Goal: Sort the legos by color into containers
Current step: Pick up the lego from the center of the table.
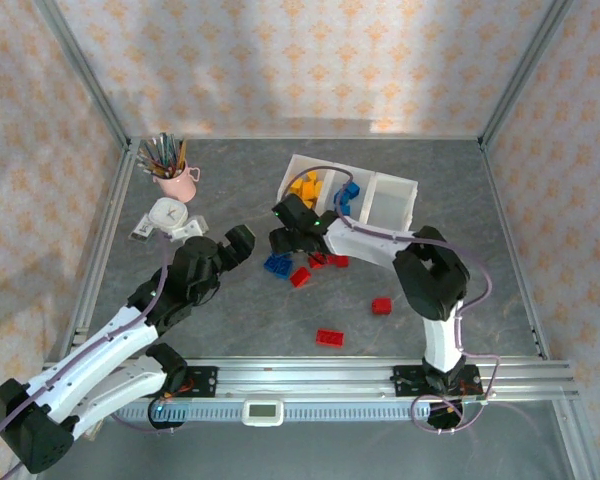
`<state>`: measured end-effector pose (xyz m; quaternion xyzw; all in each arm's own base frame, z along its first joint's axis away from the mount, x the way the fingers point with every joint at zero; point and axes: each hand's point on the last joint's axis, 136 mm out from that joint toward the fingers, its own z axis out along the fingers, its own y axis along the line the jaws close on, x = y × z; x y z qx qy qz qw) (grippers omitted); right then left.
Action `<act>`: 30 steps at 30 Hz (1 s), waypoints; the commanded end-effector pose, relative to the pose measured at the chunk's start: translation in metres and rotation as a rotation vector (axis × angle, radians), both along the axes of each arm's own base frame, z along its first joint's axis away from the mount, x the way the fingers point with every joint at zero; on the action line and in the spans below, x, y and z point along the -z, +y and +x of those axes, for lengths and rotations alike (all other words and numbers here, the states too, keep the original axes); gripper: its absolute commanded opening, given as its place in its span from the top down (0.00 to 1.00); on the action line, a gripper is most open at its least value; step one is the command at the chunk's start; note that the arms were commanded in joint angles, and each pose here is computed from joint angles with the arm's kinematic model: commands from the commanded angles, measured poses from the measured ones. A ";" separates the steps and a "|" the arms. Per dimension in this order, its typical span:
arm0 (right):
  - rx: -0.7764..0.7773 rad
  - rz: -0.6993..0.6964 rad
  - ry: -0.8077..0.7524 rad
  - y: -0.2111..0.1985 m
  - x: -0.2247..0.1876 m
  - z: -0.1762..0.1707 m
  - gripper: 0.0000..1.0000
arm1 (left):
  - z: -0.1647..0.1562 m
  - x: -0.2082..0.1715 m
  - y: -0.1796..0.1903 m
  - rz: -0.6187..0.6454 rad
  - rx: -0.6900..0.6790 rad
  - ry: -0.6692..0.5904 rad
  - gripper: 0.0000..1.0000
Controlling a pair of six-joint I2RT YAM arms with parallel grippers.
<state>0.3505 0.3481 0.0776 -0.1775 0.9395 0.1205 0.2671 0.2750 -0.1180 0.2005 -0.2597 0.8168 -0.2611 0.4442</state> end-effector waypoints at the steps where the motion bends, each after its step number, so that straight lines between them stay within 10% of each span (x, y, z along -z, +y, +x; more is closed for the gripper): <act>1: 0.004 0.000 -0.013 0.011 0.000 0.005 0.30 | -0.003 0.009 0.014 0.027 -0.054 0.024 0.01; 24: -0.030 -0.068 0.063 0.025 0.047 0.009 0.42 | 0.000 0.011 0.015 0.033 -0.054 0.026 0.01; 30: -0.028 -0.033 0.078 0.027 0.042 0.004 0.27 | 0.001 0.011 0.014 0.028 -0.052 0.022 0.01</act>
